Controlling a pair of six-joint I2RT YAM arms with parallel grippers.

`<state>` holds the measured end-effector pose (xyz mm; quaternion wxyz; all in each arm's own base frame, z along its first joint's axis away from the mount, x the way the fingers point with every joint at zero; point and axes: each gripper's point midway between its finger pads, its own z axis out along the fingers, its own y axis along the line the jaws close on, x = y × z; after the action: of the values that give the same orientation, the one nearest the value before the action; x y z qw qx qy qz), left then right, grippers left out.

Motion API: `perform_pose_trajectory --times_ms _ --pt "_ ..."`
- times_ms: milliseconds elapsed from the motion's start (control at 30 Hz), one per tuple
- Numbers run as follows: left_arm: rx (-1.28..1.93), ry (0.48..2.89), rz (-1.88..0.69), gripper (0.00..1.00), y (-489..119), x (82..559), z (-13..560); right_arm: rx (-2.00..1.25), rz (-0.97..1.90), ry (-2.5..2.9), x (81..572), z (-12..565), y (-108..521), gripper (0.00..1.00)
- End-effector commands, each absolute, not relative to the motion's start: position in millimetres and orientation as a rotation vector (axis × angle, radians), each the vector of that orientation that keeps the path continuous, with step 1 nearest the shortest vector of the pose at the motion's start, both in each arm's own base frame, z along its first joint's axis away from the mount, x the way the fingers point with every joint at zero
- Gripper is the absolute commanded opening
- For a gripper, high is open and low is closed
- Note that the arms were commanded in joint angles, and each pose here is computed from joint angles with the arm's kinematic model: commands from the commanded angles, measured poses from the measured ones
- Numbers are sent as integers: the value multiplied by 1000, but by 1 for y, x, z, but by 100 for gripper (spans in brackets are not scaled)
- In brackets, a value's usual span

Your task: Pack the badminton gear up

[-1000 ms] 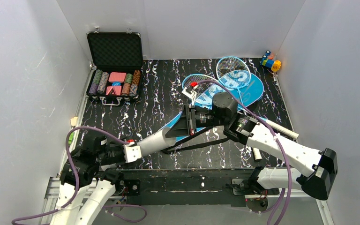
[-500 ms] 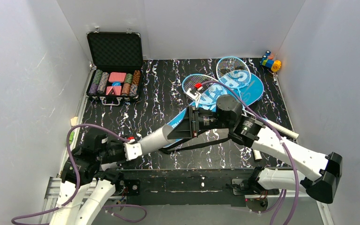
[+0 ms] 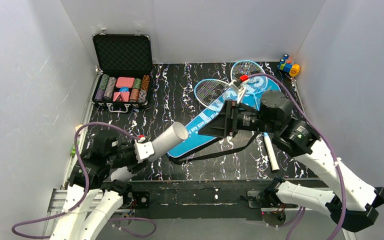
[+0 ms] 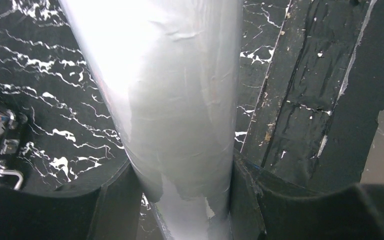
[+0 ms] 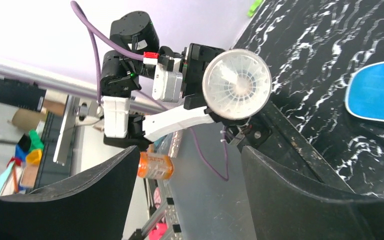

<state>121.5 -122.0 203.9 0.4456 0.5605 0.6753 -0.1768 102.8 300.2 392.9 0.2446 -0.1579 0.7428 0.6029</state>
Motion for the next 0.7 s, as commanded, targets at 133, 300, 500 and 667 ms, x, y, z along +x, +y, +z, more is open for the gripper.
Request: perform_pose_trajectory --times_ms 133,300,500,667 --pt "1296 1844 -360 10 -114 157 192 -246 1453 2115 127 381 258 84" --pt "1236 2000 -278 10 -107 190 169 -108 1301 2194 142 352 238 85" --pt "1150 2168 -191 10 -98 231 151 15 1148 2291 151 313 216 86" --pt "1125 2293 -88 11 -84 265 139 85 1073 2356 153 285 204 86"
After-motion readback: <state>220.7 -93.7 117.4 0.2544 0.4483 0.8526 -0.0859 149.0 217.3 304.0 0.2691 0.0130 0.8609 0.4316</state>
